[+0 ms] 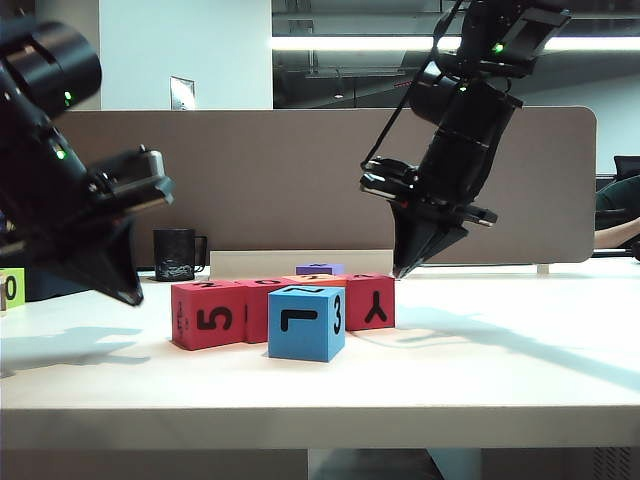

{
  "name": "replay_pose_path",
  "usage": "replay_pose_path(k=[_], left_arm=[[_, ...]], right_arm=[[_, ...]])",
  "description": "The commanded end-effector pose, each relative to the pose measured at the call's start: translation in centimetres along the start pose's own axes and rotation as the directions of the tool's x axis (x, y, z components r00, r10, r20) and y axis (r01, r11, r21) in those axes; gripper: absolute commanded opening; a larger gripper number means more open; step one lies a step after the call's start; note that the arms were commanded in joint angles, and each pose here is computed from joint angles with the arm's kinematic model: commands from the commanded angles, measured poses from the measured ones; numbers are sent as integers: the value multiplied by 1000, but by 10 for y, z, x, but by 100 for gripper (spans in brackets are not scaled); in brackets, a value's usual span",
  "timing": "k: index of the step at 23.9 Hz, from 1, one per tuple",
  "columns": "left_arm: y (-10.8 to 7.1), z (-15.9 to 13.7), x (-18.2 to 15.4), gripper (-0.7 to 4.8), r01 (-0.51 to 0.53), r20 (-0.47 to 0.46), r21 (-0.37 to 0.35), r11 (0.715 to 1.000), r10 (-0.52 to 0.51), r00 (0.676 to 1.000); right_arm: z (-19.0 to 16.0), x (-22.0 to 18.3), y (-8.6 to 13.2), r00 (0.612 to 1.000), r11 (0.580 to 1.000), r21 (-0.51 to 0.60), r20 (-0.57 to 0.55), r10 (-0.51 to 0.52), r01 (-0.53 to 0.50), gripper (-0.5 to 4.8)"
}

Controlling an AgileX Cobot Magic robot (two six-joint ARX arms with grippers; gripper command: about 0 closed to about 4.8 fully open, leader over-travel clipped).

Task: Select the appropriate blocks from the scattered letter blocks on the table and arrange them in a row to spell out "2024".

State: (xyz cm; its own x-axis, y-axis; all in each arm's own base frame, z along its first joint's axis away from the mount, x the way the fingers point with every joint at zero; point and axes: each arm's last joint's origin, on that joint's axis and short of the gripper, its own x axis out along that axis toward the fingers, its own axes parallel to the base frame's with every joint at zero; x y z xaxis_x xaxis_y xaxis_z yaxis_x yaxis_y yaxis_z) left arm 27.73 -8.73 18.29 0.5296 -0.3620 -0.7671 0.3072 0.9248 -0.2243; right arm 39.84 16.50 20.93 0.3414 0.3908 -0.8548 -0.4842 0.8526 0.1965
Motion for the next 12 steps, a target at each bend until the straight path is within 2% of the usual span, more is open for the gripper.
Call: replay_pose_path(k=[1,4,12], left_arm=[[-1,-3,11,-6,30,-31,-22,999,-31,999],[1,-6,20,-6,29,-56,-26,999,-30,998],[-2,0,21,-6,88,3,-50,995,-88,996]], right_arm=[[1,4,1,1000,1000,-6,6,8,-8,-3],[0,10,0,1000,1000,-5,2,9,-9,-4],[1,17,1,999,999,-10,8,44,-43,-3]])
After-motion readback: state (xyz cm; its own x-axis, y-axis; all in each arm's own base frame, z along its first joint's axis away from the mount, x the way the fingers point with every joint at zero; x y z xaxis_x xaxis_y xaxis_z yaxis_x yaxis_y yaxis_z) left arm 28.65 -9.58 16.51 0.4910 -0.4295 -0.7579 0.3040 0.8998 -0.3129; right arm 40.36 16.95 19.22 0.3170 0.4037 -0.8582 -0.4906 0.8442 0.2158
